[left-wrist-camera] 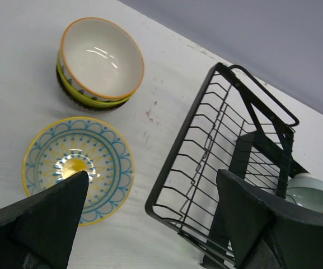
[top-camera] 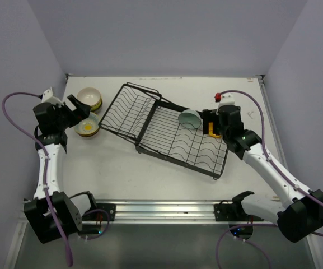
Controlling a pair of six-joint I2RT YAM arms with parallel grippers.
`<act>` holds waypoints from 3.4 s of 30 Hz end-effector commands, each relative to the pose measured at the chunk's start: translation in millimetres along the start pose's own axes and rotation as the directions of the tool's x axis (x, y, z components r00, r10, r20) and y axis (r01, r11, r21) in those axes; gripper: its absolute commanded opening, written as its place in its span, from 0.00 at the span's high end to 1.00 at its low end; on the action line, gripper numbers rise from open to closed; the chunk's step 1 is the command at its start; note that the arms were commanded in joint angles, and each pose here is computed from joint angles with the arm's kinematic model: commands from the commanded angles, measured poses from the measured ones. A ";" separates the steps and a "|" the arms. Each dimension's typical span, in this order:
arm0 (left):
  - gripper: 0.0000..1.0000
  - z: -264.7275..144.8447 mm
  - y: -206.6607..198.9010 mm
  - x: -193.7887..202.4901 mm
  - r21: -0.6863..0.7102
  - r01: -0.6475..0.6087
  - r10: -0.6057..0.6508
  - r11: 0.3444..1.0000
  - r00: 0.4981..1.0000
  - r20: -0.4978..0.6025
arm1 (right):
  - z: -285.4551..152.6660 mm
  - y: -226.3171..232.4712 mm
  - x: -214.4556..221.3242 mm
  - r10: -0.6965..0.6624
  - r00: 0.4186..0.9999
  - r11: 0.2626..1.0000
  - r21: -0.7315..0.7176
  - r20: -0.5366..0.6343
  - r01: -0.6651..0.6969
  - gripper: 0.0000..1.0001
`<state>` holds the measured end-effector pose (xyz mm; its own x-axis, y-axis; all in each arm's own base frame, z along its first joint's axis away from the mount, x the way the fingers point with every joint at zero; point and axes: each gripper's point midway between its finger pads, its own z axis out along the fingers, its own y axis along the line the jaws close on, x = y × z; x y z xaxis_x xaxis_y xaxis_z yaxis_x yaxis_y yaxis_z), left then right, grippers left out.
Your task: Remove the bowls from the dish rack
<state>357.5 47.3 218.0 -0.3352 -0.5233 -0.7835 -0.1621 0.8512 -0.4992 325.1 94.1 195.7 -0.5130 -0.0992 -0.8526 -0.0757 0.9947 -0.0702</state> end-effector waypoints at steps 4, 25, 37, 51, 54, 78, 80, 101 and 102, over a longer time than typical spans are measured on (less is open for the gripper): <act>0.00 -14.5 -54.4 -10.8 0.134 -0.168 0.158 0.977 0.984 0.081 | 10.4 -43.0 1.7 0.174 0.979 0.975 0.117 0.108 -0.186 0.08; 0.00 -42.2 -100.2 37.4 0.267 -0.273 0.260 0.924 0.962 0.081 | 76.3 -79.5 16.2 0.202 0.963 0.954 0.185 0.177 -0.234 0.18; 0.00 -38.0 -101.8 45.1 0.293 -0.257 0.254 0.921 0.966 0.048 | 106.7 -59.7 17.5 0.161 0.979 0.982 0.082 0.125 -0.172 0.27; 0.00 -38.9 -105.7 49.6 0.321 -0.246 0.247 0.914 0.968 0.037 | 103.7 -57.0 23.4 0.115 0.987 0.991 0.062 0.108 -0.122 0.58; 0.00 -39.1 -105.3 49.8 0.322 -0.247 0.248 0.914 0.968 0.038 | 102.0 -58.5 25.4 0.100 0.990 0.991 0.073 0.101 -0.108 0.63; 0.00 -39.1 -108.7 54.4 0.348 -0.231 0.239 0.908 0.971 0.021 | 54.5 -67.6 6.3 -0.155 0.982 0.953 0.278 0.108 0.120 1.00; 0.00 -39.5 -109.5 54.1 0.352 -0.231 0.238 0.907 0.971 0.024 | 49.9 -67.5 5.2 -0.162 0.980 0.950 0.288 0.118 0.123 1.00; 0.00 -36.4 -107.8 61.0 0.359 -0.220 0.236 0.907 0.972 0.000 | 21.0 -63.6 -11.1 -0.099 0.970 0.968 0.246 0.222 0.042 1.00; 0.00 -36.4 -108.2 61.3 0.363 -0.219 0.236 0.905 0.972 -0.002 | 20.8 -59.9 -9.5 -0.082 0.972 0.974 0.224 0.221 0.031 1.00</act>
<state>317.0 -71.2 228.0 -0.3970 -0.3025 -0.8665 0.2267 0.8826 -0.4119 349.1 26.4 175.5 -0.3900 -0.2459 -0.8874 0.0974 0.9473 -0.3052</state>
